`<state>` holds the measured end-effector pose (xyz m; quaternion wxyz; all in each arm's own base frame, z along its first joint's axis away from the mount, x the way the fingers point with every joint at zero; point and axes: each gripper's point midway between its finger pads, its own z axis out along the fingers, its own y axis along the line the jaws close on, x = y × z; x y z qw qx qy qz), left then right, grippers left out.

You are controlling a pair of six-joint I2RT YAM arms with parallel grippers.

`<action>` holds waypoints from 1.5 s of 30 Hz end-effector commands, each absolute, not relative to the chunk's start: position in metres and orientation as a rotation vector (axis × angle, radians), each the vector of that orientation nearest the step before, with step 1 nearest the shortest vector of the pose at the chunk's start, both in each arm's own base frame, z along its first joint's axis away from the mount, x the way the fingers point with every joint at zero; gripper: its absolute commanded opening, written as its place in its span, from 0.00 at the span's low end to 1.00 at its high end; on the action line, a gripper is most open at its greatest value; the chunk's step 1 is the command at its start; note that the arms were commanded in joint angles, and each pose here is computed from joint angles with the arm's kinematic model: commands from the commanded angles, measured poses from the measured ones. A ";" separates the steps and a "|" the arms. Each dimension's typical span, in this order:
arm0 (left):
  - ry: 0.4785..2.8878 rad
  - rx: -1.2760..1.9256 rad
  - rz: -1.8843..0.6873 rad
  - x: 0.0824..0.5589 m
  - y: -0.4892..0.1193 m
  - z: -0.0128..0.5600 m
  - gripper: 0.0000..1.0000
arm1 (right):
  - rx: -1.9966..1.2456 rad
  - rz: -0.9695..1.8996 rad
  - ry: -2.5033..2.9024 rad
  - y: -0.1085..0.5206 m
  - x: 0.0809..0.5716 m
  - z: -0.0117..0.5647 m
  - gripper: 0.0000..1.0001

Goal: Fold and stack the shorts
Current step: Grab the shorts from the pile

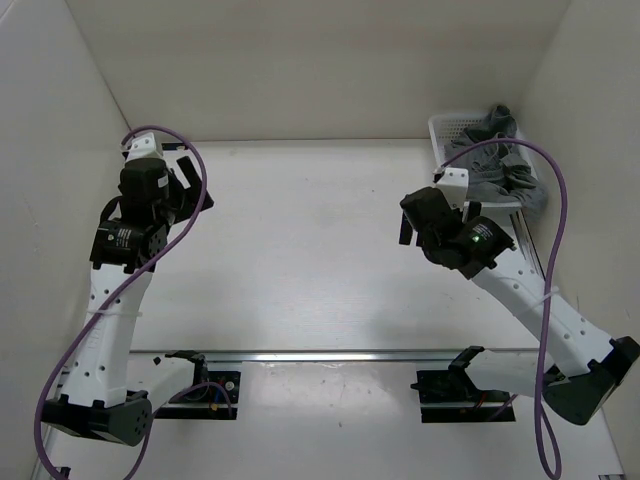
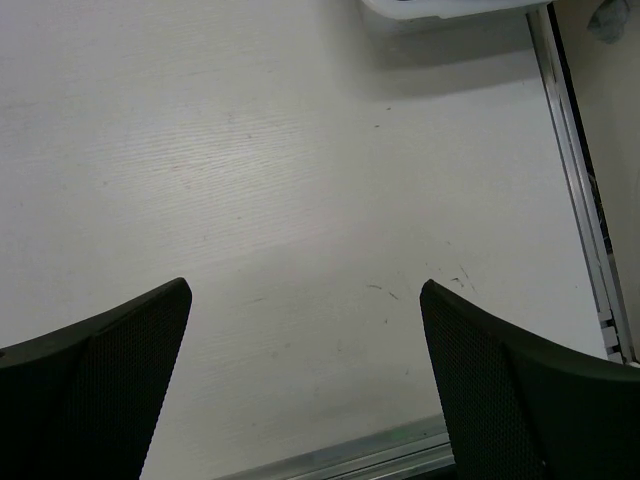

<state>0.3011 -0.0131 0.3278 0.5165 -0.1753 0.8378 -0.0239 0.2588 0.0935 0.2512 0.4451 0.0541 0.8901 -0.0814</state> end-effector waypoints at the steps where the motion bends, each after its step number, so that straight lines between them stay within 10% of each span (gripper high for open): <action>1: 2.014 -0.348 -0.105 0.300 -0.023 0.330 1.00 | 0.208 -0.206 2.162 0.087 0.259 0.255 1.00; 12: 2.035 -0.293 -0.234 0.303 -0.045 0.323 1.00 | 0.311 -0.365 2.166 0.061 0.298 0.261 1.00; 21: 2.202 -0.138 -0.344 0.324 -0.077 0.291 1.00 | 0.494 -0.098 2.364 -0.008 0.416 0.246 0.80; 27: 2.245 -0.161 -0.284 0.339 -0.074 0.277 1.00 | 0.704 -0.097 2.437 -0.070 0.476 0.195 0.98; 36: 2.351 -0.179 -0.216 0.360 -0.073 0.242 1.00 | 0.766 -0.249 2.387 -0.124 0.553 0.144 0.99; 42: 2.386 -0.193 -0.154 0.372 -0.070 0.230 1.00 | 0.804 -0.163 2.381 -0.132 0.582 0.093 0.89; 45: 2.416 -0.204 -0.125 0.371 -0.070 0.223 1.00 | 0.779 -0.082 2.374 -0.123 0.593 0.087 0.65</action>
